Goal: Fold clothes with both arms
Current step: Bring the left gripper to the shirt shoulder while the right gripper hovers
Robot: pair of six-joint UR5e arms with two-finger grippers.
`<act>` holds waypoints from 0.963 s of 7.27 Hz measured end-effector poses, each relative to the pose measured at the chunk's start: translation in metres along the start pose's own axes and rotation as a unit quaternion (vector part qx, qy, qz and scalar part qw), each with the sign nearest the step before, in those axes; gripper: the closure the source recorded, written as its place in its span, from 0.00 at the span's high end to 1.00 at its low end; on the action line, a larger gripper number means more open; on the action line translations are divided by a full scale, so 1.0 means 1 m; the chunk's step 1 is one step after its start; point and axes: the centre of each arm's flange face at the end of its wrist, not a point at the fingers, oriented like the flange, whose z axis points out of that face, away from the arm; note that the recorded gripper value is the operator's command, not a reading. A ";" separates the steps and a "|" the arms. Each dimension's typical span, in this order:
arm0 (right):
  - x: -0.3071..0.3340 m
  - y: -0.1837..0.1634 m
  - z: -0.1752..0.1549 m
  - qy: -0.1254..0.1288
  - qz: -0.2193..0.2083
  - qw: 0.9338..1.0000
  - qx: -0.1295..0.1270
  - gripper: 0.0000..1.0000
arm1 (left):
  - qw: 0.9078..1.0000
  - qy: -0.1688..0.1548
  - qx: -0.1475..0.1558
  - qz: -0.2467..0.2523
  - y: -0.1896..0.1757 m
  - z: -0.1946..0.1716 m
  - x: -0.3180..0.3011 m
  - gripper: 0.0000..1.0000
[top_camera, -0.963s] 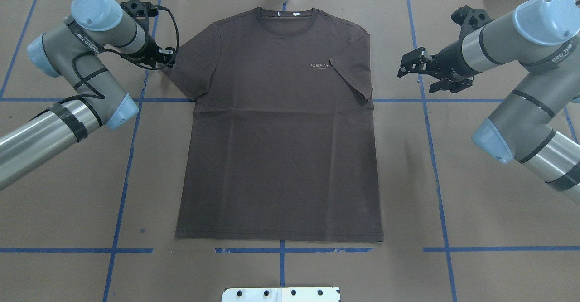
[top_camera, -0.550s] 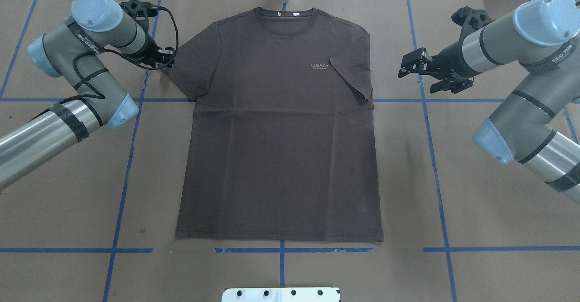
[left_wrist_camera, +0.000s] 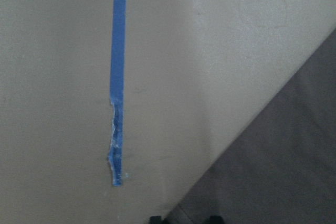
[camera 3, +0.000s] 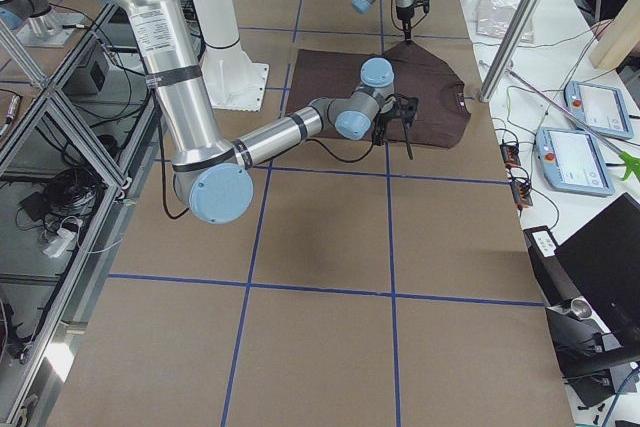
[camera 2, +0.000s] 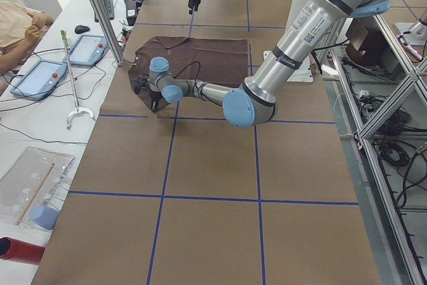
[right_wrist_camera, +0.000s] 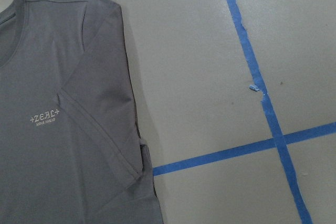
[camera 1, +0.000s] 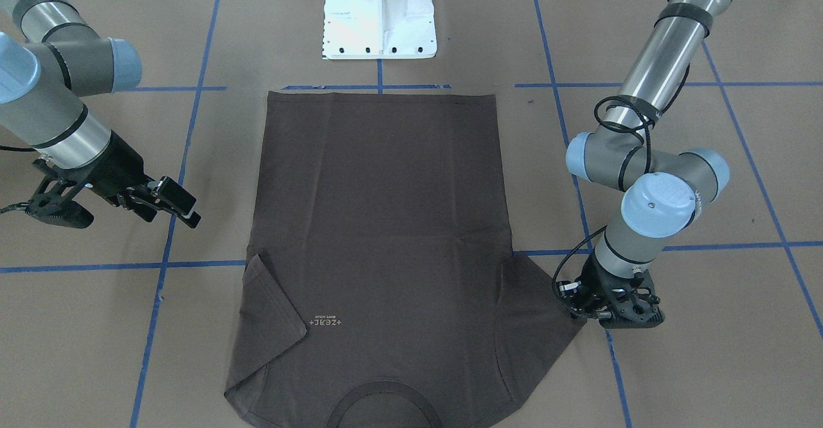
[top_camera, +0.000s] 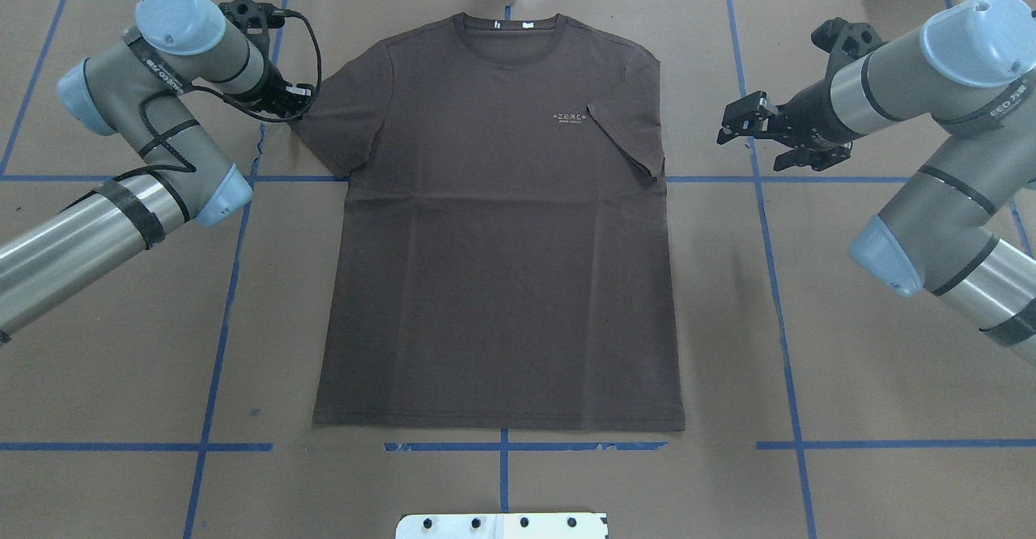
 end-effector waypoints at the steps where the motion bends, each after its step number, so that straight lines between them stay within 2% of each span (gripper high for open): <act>1: 0.000 0.000 0.000 0.000 0.000 1.000 0.000 1.00 | 1.000 0.005 0.002 0.002 -0.004 -0.004 0.008 0.00; 4: -0.002 0.001 -0.002 -0.002 -0.001 1.000 0.000 1.00 | 0.999 0.044 0.001 -0.006 -0.028 -0.043 0.070 0.00; 7: -0.005 0.002 -0.002 -0.005 -0.003 1.000 -0.004 1.00 | 0.998 0.043 -0.014 -0.039 -0.032 -0.059 0.144 0.00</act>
